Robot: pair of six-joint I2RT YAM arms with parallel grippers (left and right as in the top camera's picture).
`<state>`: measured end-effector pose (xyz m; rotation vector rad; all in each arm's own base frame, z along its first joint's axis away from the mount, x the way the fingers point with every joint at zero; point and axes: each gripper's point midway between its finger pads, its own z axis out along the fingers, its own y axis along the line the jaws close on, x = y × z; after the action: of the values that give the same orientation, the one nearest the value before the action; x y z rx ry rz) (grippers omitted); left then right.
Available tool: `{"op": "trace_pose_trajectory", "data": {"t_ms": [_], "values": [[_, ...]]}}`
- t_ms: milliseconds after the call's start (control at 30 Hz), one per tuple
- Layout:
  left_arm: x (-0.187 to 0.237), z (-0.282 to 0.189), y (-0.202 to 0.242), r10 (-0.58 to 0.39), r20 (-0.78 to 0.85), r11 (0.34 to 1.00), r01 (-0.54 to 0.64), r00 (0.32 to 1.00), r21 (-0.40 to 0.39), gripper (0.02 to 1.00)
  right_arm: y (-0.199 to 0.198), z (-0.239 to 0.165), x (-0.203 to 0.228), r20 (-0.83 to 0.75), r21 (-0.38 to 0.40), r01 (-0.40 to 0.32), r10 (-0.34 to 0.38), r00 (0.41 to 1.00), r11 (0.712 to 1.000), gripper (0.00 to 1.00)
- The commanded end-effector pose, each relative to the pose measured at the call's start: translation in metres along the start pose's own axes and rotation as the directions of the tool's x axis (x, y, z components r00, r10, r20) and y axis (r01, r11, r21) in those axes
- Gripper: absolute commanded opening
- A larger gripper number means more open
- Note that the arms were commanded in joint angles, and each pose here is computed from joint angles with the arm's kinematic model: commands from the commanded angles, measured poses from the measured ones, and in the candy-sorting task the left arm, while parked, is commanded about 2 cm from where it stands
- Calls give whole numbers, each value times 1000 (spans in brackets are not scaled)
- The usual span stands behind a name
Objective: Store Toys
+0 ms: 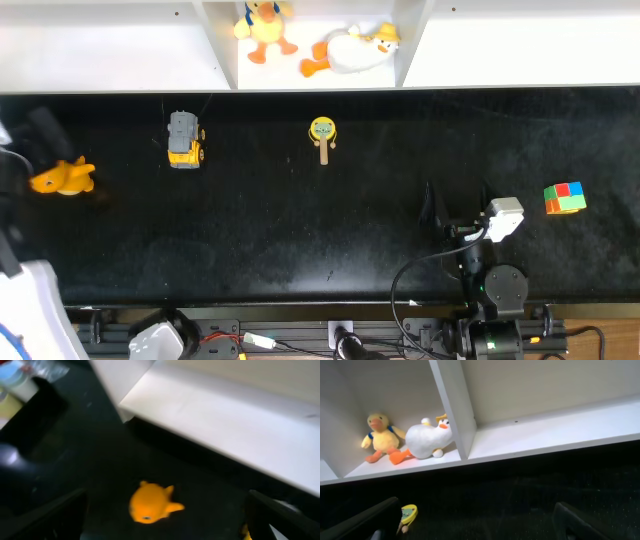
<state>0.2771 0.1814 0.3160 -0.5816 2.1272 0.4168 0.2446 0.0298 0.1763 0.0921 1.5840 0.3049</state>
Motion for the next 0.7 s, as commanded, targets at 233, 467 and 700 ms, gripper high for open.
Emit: {"op": "trace_pose_trajectory", "data": {"t_ms": [233, 467, 700], "values": [[22, 28, 52, 117, -106, 992, -112, 987, 58, 996, 2, 0, 4, -4, -12, 3, -3, 1000, 1000, 996], [62, 58, 53, 164, -273, 983, -134, 948, 124, 996, 2, 0, 4, -4, -12, 3, -3, 1000, 1000, 996], [98, 99, 50, 176, -406, 976, -105, 897, 193, 998, 2, 0, 4, -4, -12, 3, -3, 1000, 1000, 996]]}}
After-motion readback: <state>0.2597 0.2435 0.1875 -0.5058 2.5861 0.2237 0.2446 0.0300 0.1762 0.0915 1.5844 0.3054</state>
